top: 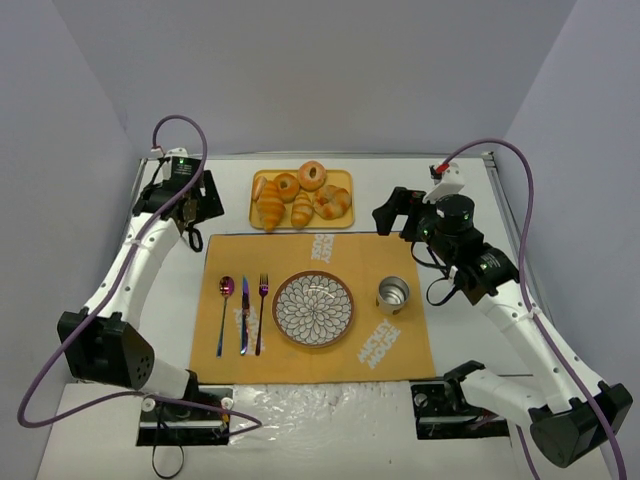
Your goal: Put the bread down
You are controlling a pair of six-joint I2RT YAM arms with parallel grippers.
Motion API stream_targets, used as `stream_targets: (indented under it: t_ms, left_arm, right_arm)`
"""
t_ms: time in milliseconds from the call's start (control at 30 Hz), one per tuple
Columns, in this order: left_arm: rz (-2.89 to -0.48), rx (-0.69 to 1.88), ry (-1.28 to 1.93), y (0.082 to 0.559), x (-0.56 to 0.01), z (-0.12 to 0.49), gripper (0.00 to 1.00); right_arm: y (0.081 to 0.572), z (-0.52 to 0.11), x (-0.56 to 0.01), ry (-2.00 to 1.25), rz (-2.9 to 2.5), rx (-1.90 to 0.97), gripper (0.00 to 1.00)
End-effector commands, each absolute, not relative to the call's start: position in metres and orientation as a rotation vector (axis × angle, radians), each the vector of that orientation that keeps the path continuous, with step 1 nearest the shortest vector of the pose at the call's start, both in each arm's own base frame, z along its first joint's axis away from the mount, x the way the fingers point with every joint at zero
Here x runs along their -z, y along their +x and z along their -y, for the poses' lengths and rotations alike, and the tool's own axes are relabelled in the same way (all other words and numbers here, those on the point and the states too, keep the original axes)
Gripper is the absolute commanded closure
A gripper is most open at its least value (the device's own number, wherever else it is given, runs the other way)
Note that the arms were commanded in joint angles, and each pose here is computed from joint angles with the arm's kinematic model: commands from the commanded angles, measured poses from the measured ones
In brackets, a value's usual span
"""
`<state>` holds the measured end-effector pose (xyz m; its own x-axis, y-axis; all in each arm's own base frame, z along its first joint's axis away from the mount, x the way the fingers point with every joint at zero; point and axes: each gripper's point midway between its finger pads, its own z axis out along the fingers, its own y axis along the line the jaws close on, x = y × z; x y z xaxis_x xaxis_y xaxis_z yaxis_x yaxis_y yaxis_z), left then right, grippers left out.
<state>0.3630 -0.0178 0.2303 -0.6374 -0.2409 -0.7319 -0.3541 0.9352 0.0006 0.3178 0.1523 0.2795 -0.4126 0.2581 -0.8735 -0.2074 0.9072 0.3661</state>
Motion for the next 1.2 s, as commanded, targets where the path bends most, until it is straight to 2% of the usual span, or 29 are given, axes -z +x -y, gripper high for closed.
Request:
stream_targets:
  t_ms: [0, 167, 433, 667, 1167]
  left_arm:
    - [-2.112, -0.16, -0.641, 0.397, -0.257, -0.016, 0.11]
    - [-2.19, -0.112, -0.737, 0.438, -0.219, -0.048, 0.07]
    - [-2.296, -0.052, -0.719, 0.484, -0.174, -0.056, 0.05]
    - [-2.359, -0.053, -0.692, 0.5, -0.147, -0.062, 0.03]
    - [-2.433, -0.14, -0.771, 0.492, -0.116, -0.09, 0.03]
  right_arm:
    - [0.322, -0.163, -0.304, 0.022, -1.847, -0.581, 0.0]
    - [0.321, -0.163, -0.307, 0.015, -1.839, -0.583, 0.0]
    - [0.326, -0.164, -0.304, 0.01, -1.845, -0.568, 0.0]
    - [0.334, -0.167, -0.303, 0.008, -1.835, -0.566, 0.0]
    - [0.341, -0.172, -0.294, 0.0, -1.851, -0.567, 0.0]
